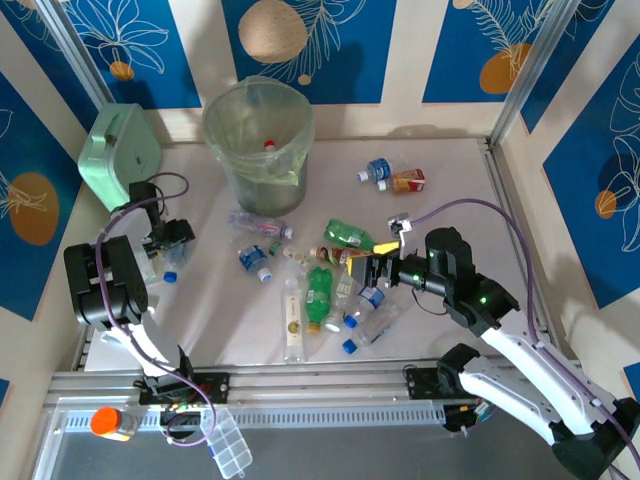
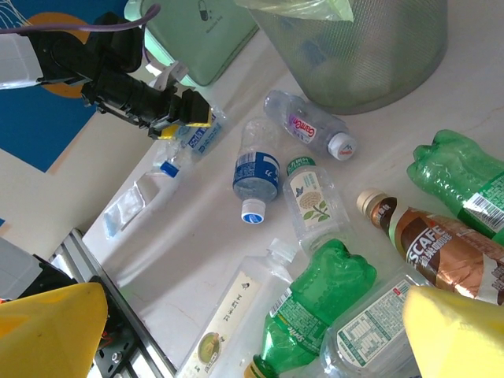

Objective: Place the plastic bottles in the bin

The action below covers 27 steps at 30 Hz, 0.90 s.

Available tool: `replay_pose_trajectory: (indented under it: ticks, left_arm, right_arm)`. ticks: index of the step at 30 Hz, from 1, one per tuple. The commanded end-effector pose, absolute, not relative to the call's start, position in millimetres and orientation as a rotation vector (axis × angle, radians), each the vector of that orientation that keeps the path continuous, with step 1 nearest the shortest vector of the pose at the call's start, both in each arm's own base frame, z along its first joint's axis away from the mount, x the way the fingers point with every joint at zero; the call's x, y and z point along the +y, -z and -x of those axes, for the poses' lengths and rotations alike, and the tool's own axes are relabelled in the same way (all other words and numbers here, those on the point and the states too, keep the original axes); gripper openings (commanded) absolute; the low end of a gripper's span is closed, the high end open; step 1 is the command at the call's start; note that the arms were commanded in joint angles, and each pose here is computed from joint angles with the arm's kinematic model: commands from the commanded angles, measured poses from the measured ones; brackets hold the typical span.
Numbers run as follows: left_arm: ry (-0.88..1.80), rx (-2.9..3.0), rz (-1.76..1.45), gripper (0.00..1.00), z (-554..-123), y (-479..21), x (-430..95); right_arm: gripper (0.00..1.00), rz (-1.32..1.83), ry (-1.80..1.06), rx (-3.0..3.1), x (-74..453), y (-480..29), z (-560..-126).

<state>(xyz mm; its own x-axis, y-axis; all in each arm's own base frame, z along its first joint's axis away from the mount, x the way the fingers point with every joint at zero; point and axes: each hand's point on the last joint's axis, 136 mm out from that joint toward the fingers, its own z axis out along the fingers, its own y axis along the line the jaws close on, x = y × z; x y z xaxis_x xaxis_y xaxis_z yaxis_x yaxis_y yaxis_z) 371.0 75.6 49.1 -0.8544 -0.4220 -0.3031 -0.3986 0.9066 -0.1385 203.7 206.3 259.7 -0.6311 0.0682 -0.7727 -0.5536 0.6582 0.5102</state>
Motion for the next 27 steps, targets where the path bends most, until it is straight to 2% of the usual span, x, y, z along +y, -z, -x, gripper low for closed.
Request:
replay_pose_trajectory:
  ticks: [1, 7, 17, 22, 27]
  left_arm:
    - [0.190, 2.738, 0.603, 0.73, -374.8, -48.5, 64.4]
    - [0.224, 2.757, 0.598, 0.58, -376.3, -42.5, 54.8]
    - [0.141, 2.806, 0.570, 0.61, -375.7, -36.1, 49.8]
    - [0.124, 2.742, 0.580, 0.49, -381.3, -61.1, 49.5]
    - [0.178, 2.617, 0.625, 0.47, -385.8, -102.9, 44.2]
  right_arm:
    - [0.97, 0.374, -1.006, 2.045, 208.1, -263.1, -204.0]
    - [0.97, 0.354, -1.006, 2.051, 206.3, -263.3, -206.7]
    - [0.97, 0.332, -1.011, 2.051, 204.2, -267.3, -208.9]
    - [0.96, 0.320, -1.019, 2.045, 203.3, -273.2, -207.7]
    - [0.96, 0.330, -1.017, 2.032, 204.0, -282.5, -205.1]
